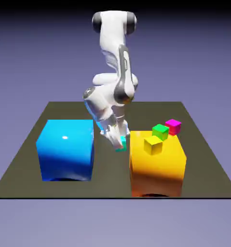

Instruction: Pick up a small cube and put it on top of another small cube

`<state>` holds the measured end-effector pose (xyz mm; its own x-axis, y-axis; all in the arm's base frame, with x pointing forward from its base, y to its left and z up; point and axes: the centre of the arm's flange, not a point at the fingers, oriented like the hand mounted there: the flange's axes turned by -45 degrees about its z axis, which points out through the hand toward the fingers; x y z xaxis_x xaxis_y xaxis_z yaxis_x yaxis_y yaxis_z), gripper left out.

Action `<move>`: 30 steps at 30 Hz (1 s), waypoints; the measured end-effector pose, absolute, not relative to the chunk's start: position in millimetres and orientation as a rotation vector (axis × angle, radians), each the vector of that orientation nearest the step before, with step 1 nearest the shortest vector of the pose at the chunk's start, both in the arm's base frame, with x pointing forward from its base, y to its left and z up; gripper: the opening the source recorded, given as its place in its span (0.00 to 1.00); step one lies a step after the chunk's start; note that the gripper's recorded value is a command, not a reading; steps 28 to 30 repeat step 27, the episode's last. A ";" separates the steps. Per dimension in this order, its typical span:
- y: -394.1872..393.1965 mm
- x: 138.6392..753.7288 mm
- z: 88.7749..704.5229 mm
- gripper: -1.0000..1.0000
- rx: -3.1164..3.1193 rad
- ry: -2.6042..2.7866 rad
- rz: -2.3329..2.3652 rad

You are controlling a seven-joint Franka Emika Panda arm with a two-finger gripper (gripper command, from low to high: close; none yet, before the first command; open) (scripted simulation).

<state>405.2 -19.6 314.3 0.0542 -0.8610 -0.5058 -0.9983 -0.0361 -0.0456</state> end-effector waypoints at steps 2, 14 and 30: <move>7.1 407.0 334.5 0.00 -1.949 1.878 0.483; 168.9 364.1 429.6 0.00 -1.933 2.039 0.402; 231.9 336.6 393.6 1.00 -1.922 2.119 0.342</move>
